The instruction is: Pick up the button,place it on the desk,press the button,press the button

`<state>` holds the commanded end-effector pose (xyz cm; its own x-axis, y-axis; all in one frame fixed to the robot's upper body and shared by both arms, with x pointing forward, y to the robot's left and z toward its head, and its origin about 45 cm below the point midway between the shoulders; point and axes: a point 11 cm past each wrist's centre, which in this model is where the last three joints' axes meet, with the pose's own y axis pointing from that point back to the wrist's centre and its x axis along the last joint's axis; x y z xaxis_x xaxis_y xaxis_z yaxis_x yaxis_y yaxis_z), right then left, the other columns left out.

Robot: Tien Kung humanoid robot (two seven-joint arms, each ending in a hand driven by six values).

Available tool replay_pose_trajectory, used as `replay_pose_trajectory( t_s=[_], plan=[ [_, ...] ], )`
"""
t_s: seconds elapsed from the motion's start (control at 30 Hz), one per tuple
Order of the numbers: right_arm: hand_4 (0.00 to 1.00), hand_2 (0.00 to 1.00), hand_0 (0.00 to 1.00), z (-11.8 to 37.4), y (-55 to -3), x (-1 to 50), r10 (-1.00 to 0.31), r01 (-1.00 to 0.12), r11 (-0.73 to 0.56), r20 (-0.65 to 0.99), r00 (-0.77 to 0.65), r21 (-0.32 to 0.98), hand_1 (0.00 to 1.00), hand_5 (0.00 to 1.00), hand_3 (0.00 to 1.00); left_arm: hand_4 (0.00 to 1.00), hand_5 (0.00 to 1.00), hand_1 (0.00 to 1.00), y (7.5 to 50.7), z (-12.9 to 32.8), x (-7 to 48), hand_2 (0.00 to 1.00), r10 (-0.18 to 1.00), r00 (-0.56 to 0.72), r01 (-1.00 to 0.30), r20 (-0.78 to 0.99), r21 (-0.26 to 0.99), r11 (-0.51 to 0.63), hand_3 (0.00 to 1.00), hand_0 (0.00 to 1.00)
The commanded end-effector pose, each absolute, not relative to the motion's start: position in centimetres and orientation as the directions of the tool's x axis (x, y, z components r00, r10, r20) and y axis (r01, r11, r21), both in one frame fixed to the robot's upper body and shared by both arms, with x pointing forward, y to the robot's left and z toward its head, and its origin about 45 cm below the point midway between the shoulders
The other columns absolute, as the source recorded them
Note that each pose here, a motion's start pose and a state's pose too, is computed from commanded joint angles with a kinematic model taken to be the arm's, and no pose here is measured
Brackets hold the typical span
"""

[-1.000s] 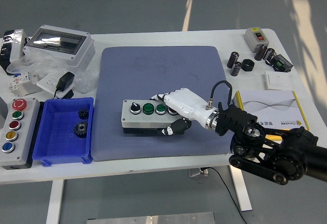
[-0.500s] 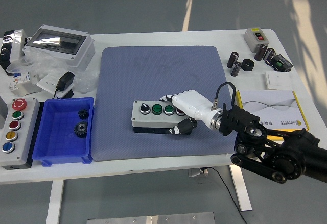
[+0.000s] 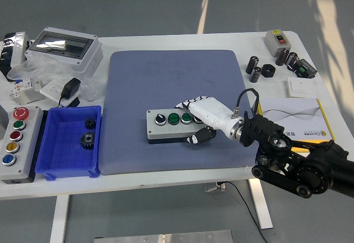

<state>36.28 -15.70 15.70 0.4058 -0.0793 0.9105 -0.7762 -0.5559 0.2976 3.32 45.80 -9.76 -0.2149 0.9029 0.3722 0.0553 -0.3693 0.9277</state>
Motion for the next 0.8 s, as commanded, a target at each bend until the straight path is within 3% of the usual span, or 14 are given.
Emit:
replay_pose_trajectory(
  t_s=[0.43, 0.7, 0.73, 0.8],
  plan=[
    [0.562, 0.868, 0.911, 15.79, -15.49, 36.06, -0.196, -0.756, -0.555, 0.830, 0.523, 0.346, 0.872, 0.050, 0.943, 0.635, 0.205, 0.576, 45.74, -9.79, 3.25, 0.546, 0.905, -0.212, 0.056, 0.370, 0.929, -0.367, 0.609, 0.627],
    [0.578, 0.873, 0.912, 16.07, -15.43, 36.10, -0.200, -0.757, -0.557, 0.829, 0.522, 0.342, 0.874, 0.055, 0.948, 0.631, 0.202, 0.574, 45.73, -9.80, 3.29, 0.543, 0.906, -0.211, 0.053, 0.366, 0.930, -0.364, 0.608, 0.627],
    [0.613, 0.910, 0.927, 16.06, -15.46, 36.12, -0.199, -0.758, -0.555, 0.830, 0.521, 0.343, 0.901, 0.055, 0.998, 0.623, 0.198, 0.572, 45.71, -9.80, 3.30, 0.541, 0.907, -0.211, 0.052, 0.365, 0.930, -0.363, 0.606, 0.627],
    [0.613, 0.910, 0.927, 16.01, -15.52, 36.13, -0.198, -0.759, -0.553, 0.830, 0.522, 0.345, 0.901, 0.055, 0.998, 0.623, 0.198, 0.572, 45.68, -9.81, 3.32, 0.541, 0.908, -0.210, 0.051, 0.364, 0.931, -0.361, 0.606, 0.627]
  ],
)
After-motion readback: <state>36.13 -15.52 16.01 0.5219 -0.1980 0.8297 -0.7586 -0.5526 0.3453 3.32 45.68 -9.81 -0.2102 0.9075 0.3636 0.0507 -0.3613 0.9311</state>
